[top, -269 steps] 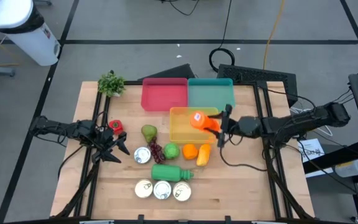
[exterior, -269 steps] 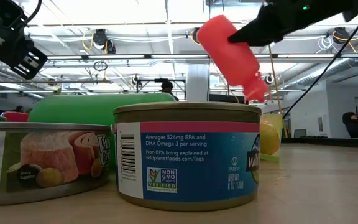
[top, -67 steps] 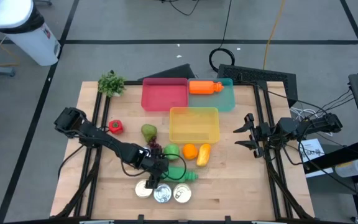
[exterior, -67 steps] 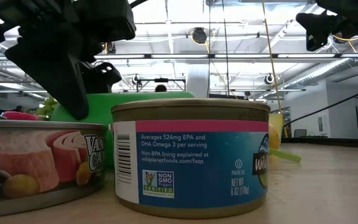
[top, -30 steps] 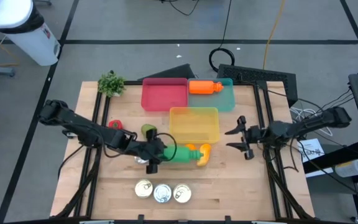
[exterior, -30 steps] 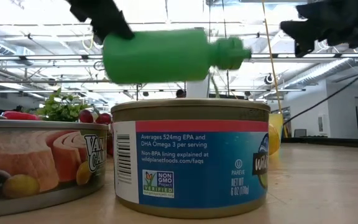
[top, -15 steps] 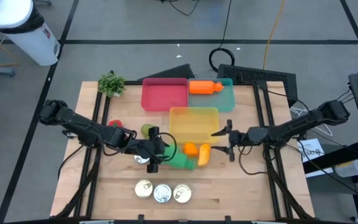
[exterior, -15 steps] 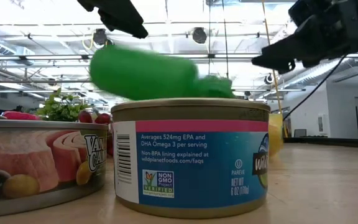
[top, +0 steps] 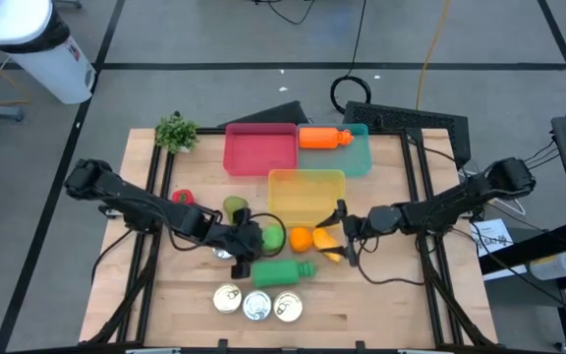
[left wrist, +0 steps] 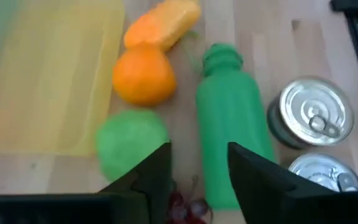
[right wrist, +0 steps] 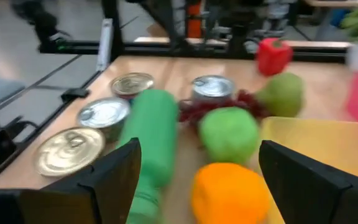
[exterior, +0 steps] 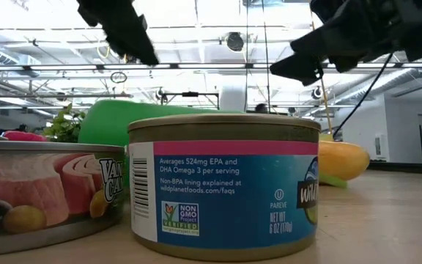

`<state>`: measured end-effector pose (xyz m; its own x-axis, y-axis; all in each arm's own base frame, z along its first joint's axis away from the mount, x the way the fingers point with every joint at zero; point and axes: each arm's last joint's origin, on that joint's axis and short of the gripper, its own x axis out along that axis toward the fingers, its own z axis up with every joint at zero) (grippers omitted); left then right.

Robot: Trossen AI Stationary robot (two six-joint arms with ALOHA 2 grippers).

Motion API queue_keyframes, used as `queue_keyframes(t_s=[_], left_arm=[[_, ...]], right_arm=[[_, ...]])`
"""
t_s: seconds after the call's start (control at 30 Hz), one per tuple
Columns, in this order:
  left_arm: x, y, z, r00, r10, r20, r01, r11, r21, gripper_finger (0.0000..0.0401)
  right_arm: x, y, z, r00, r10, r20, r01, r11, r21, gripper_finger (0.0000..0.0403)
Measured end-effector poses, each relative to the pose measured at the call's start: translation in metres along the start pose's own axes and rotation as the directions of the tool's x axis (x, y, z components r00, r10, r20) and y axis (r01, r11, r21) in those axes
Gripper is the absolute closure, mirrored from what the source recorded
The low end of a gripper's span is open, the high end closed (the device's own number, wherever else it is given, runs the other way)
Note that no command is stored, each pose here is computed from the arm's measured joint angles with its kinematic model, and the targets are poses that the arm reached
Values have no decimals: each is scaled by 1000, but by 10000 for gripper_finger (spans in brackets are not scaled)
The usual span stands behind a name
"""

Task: Pick & Place Food Item
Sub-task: Put the green water bottle into the green bin

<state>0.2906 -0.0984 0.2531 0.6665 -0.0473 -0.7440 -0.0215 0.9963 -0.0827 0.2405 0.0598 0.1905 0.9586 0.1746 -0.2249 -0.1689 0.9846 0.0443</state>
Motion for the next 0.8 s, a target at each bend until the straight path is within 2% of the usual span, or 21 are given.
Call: queue_keyframes(t_s=[0.1, 0.23, 0.37, 0.57, 0.8], left_arm=[[5, -4, 0, 999, -36, -3, 35, 998, -44, 182], [12, -16, -5, 987, -152, -55, 152, 988, 0, 120], [19, -28, -9, 983, -177, -57, 179, 983, 36, 79], [49, -33, -18, 983, -151, -101, 153, 988, 4, 57], [78, -22, -26, 963, -153, -224, 136, 987, -88, 61]], right_arm=[[11, 9, 0, 1000, 24, -20, -25, 999, -41, 92], [29, 23, 0, 996, 62, -59, -66, 996, -65, 92], [41, 34, 2, 990, 84, -117, -96, 991, -97, 95], [44, 35, 6, 990, 63, -123, -80, 986, -143, 100], [41, 29, 8, 990, -11, -143, -11, 988, -152, 99]])
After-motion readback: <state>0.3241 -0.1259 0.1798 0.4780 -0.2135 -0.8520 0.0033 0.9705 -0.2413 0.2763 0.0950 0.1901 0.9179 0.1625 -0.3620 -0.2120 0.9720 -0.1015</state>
